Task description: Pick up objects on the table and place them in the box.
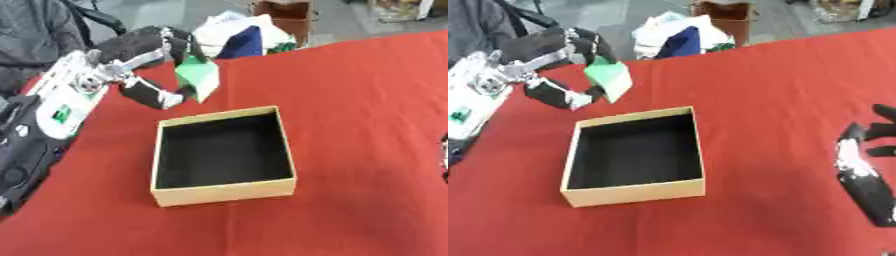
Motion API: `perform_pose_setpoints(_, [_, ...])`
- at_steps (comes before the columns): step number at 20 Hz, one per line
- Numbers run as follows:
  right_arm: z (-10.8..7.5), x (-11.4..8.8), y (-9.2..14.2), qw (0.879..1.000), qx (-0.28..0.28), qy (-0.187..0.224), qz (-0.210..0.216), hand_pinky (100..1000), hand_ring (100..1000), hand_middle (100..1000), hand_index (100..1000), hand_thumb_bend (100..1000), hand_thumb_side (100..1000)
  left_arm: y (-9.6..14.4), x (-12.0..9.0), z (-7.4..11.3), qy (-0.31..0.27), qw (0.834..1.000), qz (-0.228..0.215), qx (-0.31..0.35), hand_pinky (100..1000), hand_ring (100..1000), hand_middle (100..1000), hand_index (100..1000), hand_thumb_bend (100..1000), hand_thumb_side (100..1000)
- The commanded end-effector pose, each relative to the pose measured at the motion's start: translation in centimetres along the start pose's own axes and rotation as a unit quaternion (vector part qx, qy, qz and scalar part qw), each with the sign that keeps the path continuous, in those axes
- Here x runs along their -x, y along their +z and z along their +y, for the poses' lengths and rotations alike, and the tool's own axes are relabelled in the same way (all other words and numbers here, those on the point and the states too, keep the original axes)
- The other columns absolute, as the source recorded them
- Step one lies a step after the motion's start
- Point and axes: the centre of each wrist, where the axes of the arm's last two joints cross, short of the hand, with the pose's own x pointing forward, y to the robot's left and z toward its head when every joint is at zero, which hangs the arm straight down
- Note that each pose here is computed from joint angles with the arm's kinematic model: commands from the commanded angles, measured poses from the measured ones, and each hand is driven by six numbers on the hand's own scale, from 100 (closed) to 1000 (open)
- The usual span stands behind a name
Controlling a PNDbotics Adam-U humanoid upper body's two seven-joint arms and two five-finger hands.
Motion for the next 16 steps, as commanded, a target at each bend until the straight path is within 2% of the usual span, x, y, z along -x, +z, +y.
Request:
perform_pose_setpoints(1, [-0.4, -0.6, -0.5, 1.0, 0.002, 0.001, -0.018, 549, 757, 508, 836, 100, 557, 0.2, -0.4, 0.1, -0.005, 0.999, -0.012, 0.035, 634, 523, 478, 644, 144, 158])
perform_pose_setpoints(5, [-0.3, -0.6, -0.4, 1.0, 0.001, -0.001, -0.017, 549, 757, 508, 836, 100, 557, -0.5, -0.4, -2.6, 0.019, 0.997, -0.022, 0.075, 634, 530, 486, 652, 140, 180])
perform_pose_setpoints(9, [-0.3, -0.6, -0.4, 1.0, 0.001, -0.003, -0.017, 549, 757, 508, 835, 100, 559, -0.5, -0.3, -4.7, 0.03, 0.995, -0.021, 0.088, 658, 598, 559, 701, 172, 205])
perform_pose_setpoints(11, [-0.3, -0.6, -0.4, 1.0, 0.002, -0.004, -0.016, 549, 757, 507, 835, 100, 560, -0.2, -0.1, -5.4, 0.03, 0.997, -0.014, 0.073, 693, 664, 623, 752, 213, 230])
perform_pose_setpoints(13, [-0.3, -0.6, -0.4, 1.0, 0.002, -0.004, -0.015, 549, 757, 508, 836, 100, 559, 0.2, -0.2, -5.5, 0.015, 0.998, -0.01, 0.057, 741, 732, 700, 803, 309, 308])
perform_pose_setpoints(14, [-0.3, -0.6, -0.4, 1.0, 0.003, -0.004, -0.014, 549, 757, 507, 836, 100, 561, 0.4, -0.3, -5.4, 0.005, 0.999, -0.009, 0.047, 768, 762, 738, 826, 389, 386])
perform_pose_setpoints(16, [-0.3, -0.5, -0.3, 1.0, 0.002, -0.004, -0.013, 548, 757, 507, 835, 100, 561, 0.9, -0.6, -4.7, -0.019, 1.0, -0.005, 0.016, 788, 784, 764, 840, 468, 468])
